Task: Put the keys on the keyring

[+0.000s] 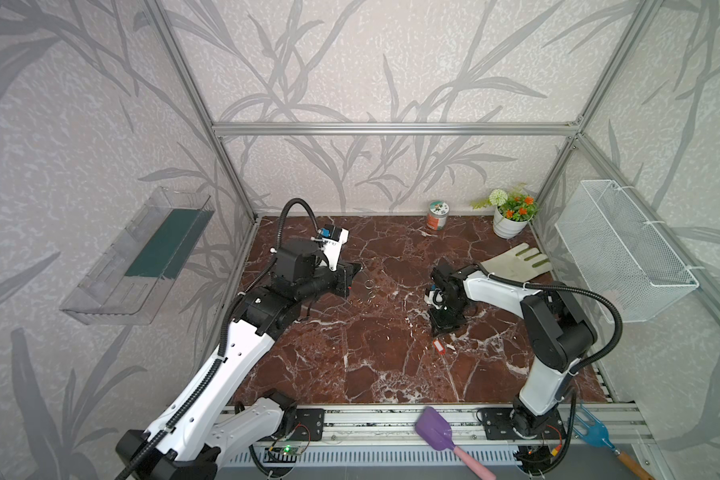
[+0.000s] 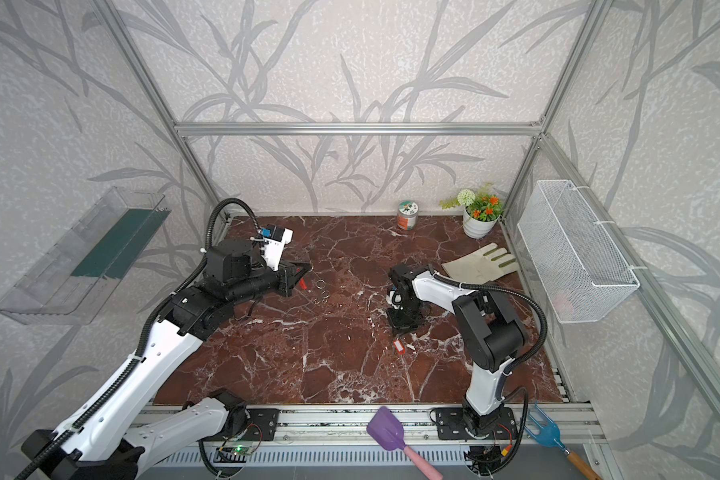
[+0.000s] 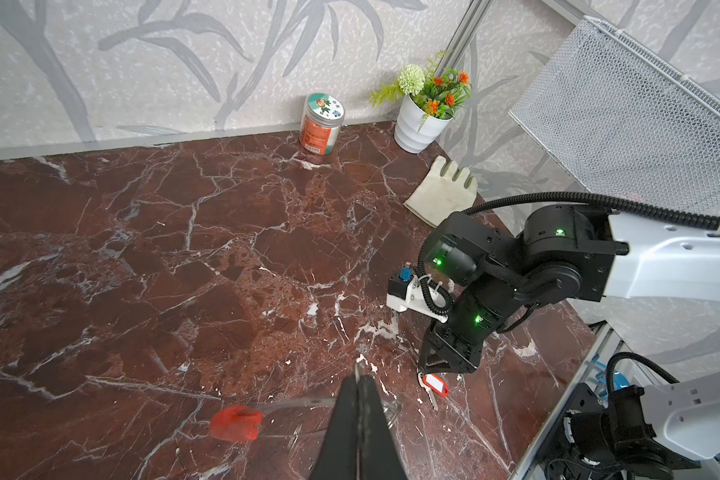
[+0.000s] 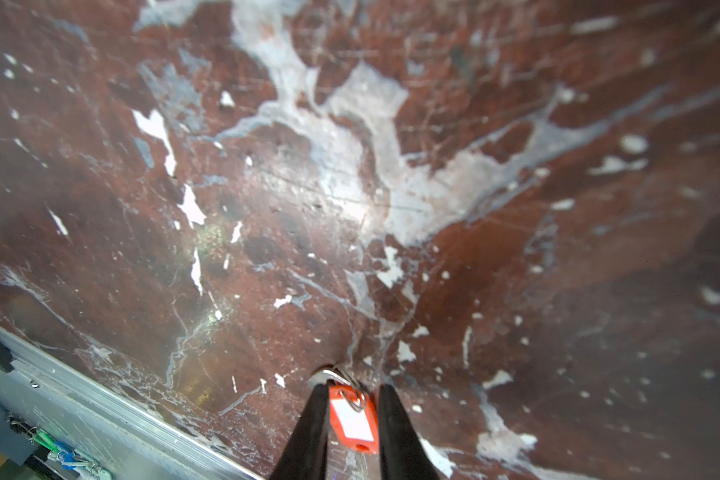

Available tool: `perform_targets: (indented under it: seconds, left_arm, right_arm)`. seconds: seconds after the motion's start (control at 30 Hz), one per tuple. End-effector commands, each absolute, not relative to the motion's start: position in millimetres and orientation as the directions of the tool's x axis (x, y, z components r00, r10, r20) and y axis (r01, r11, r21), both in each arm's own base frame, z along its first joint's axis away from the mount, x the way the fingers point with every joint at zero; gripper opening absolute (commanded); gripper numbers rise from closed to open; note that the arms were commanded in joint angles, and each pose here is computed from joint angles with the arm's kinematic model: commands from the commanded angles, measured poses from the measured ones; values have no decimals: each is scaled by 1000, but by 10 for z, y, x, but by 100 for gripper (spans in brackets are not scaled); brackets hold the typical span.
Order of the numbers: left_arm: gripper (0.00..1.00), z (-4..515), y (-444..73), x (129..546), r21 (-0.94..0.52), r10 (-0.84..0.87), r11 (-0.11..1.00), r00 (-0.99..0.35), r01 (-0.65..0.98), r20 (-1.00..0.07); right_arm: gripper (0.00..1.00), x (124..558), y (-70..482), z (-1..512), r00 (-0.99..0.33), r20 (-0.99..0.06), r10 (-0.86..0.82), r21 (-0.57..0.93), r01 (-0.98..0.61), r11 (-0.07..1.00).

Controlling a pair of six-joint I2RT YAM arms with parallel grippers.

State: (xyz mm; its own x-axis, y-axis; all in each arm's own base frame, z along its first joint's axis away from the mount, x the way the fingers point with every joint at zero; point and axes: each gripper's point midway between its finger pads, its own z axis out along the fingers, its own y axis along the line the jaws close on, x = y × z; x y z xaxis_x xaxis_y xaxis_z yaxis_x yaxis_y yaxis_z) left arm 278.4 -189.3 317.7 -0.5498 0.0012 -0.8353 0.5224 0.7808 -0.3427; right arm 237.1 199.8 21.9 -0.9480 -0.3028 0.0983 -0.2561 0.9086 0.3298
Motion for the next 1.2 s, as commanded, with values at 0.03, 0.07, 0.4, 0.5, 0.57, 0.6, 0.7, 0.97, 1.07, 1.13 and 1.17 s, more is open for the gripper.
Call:
perform_targets:
  seconds: [0.03,0.07,0.4,0.5,0.57,0.6,0.7,0.97,1.07,1.13,1.17]
  left_arm:
    - [0,3226,-1899,2765,-333,4,772,-529,541,-849]
    - [0,3223,-1897,2767,-332,5,773,-528,540,-849]
    - [0,3212,-1902,2773,-330,8,773,-529,542,-849]
    - [0,3211,-1904,2775,-330,8,773,-529,542,-849]
    - [0,3207,-1906,2778,-331,8,773,-530,542,-848]
    - [0,3211,-1906,2779,-330,8,773,-528,543,-849]
    - [0,3198,-1913,2786,-331,11,772,-531,543,-847]
    - [0,3196,-1911,2792,-328,12,773,-530,543,-848]
    - [0,3197,-1913,2802,-325,14,774,-529,543,-849]
    - [0,3211,-1917,2812,-323,14,774,-525,545,-851]
    - [0,3217,-1920,2819,-321,15,774,-523,546,-852]
  right_arm:
    - [21,2352,2031,225,-942,122,-312,354,-252,901]
    - [21,2353,2034,221,-942,123,-313,353,-253,901]
    - [16,2348,2038,208,-941,132,-312,355,-249,901]
    - [16,2345,2045,223,-941,131,-311,360,-247,900]
    - [15,2347,2057,237,-942,127,-312,367,-248,897]
    - [13,2350,2065,243,-942,124,-313,370,-248,895]
    - [11,2346,2064,245,-942,123,-313,371,-249,895]
    - [0,2354,2064,291,-943,111,-312,372,-252,893]
    - [0,2375,2071,383,-946,80,-313,375,-262,889]
    - [0,2385,2069,446,-949,55,-312,377,-269,886]
    - [0,2394,2071,486,-949,40,-312,378,-275,884]
